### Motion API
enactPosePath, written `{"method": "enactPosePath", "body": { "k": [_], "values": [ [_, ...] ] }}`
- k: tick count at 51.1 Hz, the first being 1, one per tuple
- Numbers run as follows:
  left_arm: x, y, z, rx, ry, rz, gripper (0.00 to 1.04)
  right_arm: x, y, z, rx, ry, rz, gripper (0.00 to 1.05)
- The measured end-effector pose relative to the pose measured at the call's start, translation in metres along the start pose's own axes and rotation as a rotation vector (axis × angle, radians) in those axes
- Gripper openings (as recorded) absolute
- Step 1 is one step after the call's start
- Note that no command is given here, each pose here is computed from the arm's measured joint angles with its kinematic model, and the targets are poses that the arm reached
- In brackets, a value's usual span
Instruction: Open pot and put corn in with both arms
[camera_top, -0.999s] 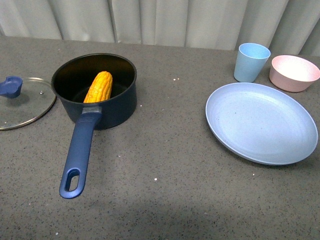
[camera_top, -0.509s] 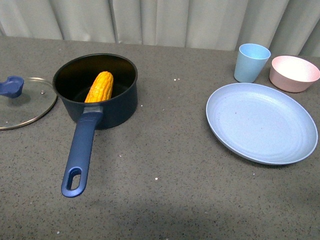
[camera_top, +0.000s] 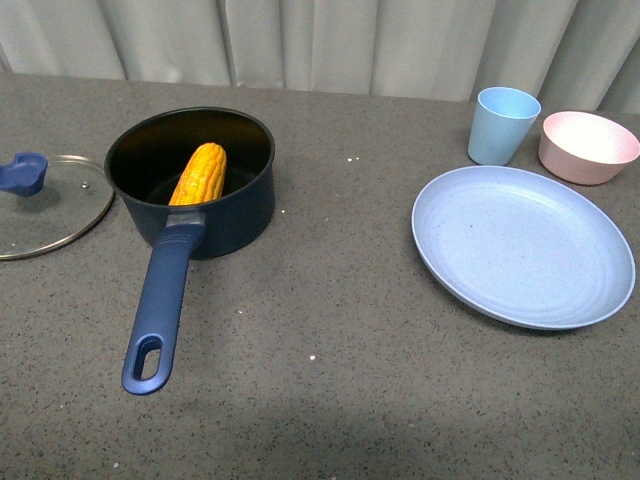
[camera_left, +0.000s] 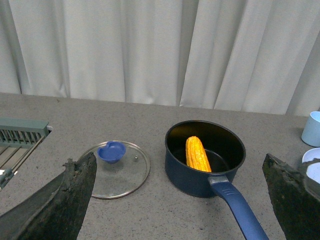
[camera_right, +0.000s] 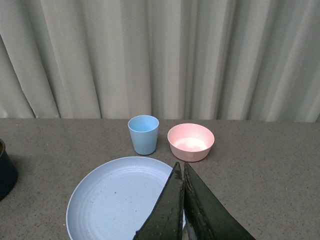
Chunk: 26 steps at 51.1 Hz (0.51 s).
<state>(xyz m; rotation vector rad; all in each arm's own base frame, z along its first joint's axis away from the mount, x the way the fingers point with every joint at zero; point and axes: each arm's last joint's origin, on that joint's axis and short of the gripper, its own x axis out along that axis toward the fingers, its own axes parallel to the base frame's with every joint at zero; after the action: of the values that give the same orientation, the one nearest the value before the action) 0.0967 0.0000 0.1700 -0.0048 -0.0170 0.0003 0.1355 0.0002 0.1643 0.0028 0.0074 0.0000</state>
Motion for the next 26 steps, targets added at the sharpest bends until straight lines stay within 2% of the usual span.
{"method": "enactPosePath", "body": {
  "k": [26],
  "values": [
    [0.000, 0.000, 0.000, 0.000, 0.000, 0.000, 0.98, -0.015, 0.000, 0.004, 0.000, -0.014, 0.000, 0.01]
  ]
}}
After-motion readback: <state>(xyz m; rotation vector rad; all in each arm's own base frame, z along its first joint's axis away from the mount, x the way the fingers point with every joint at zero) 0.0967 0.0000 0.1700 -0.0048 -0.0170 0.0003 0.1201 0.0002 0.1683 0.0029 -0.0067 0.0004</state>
